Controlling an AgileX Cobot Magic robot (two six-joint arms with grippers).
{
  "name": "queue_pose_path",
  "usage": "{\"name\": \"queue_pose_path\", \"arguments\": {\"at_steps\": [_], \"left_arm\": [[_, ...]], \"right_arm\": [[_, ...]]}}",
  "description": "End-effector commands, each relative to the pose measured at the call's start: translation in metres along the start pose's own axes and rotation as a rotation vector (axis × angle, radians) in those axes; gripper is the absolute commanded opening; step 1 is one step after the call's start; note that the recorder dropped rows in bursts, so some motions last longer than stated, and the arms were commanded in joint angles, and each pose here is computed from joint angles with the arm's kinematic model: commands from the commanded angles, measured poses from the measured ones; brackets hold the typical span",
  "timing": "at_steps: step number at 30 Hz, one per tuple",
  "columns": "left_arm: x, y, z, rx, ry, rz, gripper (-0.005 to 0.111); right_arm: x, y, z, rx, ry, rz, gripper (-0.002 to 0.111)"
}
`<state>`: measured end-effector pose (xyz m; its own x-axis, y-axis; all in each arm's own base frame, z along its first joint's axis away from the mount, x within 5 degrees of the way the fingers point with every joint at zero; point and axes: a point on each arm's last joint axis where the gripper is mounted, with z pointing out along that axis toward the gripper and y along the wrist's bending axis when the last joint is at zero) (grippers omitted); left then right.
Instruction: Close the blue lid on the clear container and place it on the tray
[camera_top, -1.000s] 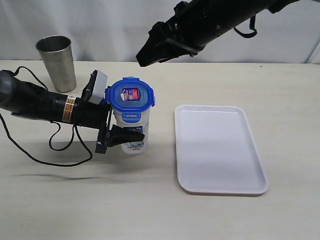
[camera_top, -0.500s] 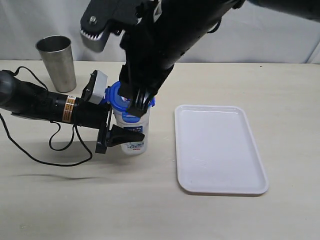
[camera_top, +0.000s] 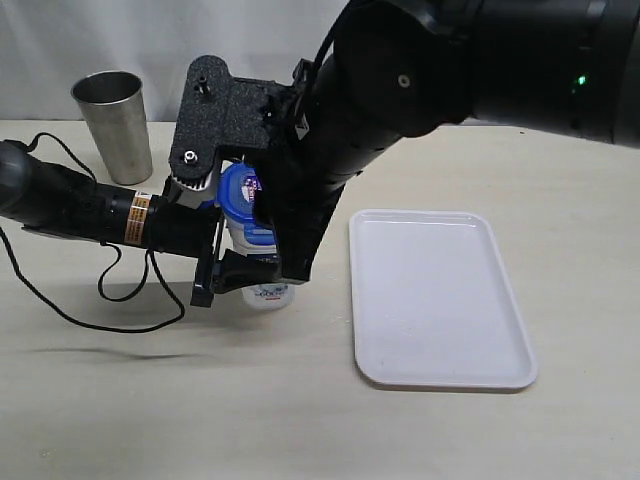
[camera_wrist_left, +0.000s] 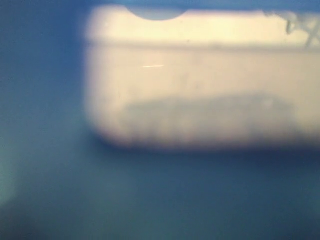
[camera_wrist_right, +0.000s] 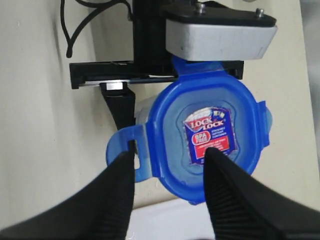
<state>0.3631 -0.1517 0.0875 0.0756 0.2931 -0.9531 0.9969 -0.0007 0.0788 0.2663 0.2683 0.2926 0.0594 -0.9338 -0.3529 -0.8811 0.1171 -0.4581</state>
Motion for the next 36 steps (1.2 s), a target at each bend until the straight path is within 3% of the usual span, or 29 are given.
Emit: {"name": "queue_pose_path", "arguments": {"at_steps": [1, 13, 28, 36], "left_arm": [[-0.006, 0.001, 0.000, -0.007, -0.015, 0.003, 0.000], [-0.006, 0.001, 0.000, -0.008, -0.016, 0.003, 0.000], [-0.006, 0.001, 0.000, -0.005, -0.014, 0.000, 0.000], [-0.006, 0.001, 0.000, -0.005, -0.014, 0.000, 0.000]], "right_arm": [[-0.001, 0.001, 0.010, 0.014, -0.014, -0.004, 0.042], [0.003, 0.002, 0.042, 0.034, 0.052, -0.079, 0.042], [0.016, 0.014, 0.081, -0.036, 0.190, -0.130, 0.042], [0.021, 0.017, 0.103, -0.016, 0.231, -0.133, 0.038]]}}
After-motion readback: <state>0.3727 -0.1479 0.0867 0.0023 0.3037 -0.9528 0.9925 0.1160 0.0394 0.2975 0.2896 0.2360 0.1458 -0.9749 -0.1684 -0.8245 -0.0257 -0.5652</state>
